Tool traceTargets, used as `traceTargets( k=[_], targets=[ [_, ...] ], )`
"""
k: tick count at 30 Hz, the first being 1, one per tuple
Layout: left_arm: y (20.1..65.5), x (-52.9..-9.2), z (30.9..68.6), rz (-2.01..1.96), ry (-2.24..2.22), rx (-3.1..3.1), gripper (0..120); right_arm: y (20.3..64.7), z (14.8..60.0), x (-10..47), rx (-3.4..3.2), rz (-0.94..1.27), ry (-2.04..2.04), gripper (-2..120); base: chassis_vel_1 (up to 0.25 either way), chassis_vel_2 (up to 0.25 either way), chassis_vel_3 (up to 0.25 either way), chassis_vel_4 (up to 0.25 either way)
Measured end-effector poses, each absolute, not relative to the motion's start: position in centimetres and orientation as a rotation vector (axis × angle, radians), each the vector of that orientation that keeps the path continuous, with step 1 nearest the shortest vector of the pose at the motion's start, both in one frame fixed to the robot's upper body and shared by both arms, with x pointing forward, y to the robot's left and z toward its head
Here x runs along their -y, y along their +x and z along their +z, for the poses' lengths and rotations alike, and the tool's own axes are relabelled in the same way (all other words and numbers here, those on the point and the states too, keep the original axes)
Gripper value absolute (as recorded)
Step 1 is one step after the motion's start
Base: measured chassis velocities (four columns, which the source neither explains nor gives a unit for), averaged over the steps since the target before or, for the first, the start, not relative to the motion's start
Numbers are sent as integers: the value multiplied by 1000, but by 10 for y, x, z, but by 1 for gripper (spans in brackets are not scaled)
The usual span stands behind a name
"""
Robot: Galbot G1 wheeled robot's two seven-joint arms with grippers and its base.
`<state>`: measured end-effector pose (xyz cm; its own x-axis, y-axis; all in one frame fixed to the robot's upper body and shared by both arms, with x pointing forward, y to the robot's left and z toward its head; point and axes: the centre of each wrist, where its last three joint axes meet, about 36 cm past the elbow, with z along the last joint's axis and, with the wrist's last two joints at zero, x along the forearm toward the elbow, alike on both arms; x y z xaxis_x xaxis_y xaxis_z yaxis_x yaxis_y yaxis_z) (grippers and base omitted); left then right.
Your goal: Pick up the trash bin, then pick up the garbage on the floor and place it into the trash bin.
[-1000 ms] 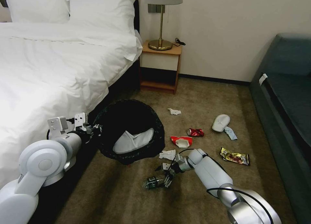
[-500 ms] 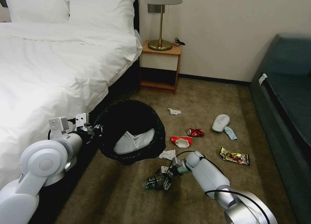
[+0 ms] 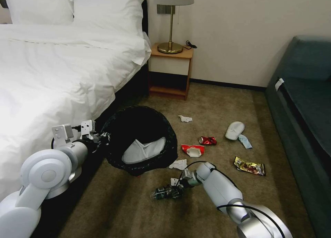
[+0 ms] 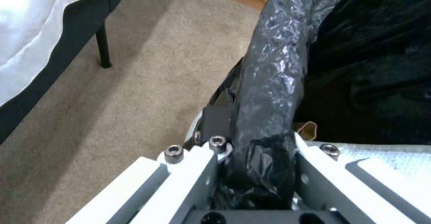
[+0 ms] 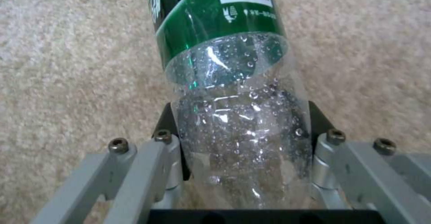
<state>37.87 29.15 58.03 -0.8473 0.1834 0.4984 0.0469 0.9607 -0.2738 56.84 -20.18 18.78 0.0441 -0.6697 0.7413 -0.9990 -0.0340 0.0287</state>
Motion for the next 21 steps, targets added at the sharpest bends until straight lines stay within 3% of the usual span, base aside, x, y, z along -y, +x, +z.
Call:
traceTargets(
  k=[10, 21],
  targets=[
    [380, -295, 581, 346, -145, 2575, 3, 575, 212, 238, 1797, 731, 1733, 38, 0, 0, 0, 0],
    [384, -293, 575, 364, -137, 2565, 3, 545, 243, 343, 2027, 674, 1499, 38, 0, 0, 0, 0]
  ],
)
